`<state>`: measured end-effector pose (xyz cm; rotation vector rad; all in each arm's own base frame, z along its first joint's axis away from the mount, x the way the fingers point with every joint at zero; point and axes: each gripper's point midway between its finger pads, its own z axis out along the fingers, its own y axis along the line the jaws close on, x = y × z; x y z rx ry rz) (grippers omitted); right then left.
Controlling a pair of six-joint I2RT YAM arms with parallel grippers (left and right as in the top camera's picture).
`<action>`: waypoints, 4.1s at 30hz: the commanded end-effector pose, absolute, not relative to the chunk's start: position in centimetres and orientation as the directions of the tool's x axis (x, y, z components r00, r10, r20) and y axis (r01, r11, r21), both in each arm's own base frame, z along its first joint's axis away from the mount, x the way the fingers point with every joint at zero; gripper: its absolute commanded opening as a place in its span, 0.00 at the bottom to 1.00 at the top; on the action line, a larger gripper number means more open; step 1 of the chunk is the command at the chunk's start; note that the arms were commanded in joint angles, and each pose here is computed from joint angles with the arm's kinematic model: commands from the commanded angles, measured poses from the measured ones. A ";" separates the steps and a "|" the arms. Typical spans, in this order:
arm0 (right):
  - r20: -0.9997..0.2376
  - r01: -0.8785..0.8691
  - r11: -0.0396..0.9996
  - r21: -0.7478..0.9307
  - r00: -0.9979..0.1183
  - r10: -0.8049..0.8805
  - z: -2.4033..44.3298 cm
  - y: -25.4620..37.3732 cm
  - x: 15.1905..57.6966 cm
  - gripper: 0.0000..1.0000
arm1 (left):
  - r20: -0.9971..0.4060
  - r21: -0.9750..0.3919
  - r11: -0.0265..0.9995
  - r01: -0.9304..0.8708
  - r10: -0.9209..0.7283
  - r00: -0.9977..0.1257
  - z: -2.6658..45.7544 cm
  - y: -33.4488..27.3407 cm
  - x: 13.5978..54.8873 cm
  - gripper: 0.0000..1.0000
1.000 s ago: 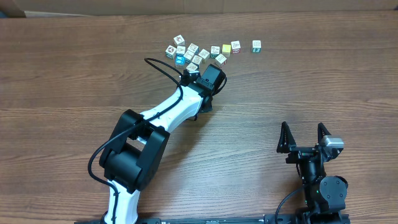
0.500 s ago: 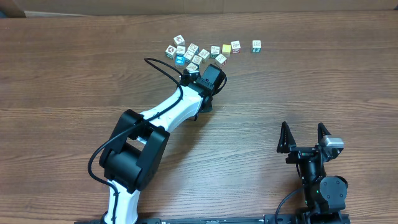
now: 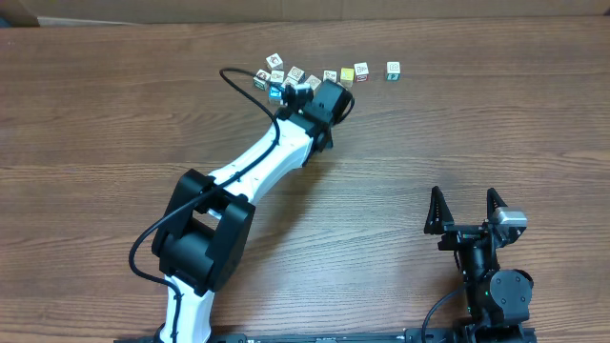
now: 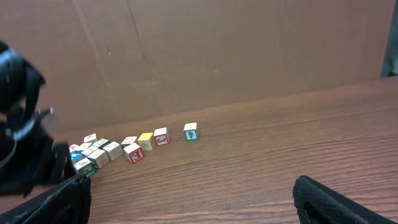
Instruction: Form a horizontal line
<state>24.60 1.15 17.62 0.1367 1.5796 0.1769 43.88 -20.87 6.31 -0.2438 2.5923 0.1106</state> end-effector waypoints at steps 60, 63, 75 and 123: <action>-0.981 -0.023 0.981 0.194 -0.017 0.193 17.2 1.1 24.6 1.00 | -0.575 0.013 0.978 0.208 0.177 -0.799 1.8 -20.9 52.3 0.36; -0.981 -0.023 0.981 0.194 -0.017 0.193 17.2 1.1 24.6 1.00 | -0.572 -0.017 0.977 0.214 0.166 -0.803 1.8 -21.4 52.2 0.37; -0.981 -0.023 0.981 0.194 -0.017 0.193 17.2 1.1 24.6 1.00 | -0.577 -0.026 0.979 0.202 0.150 -0.803 1.9 -21.4 52.4 0.40; -0.981 -0.023 0.981 0.194 -0.017 0.193 17.2 1.1 24.6 1.00 | -0.423 -0.251 0.963 0.101 -0.015 -0.906 5.9 -22.6 47.6 0.53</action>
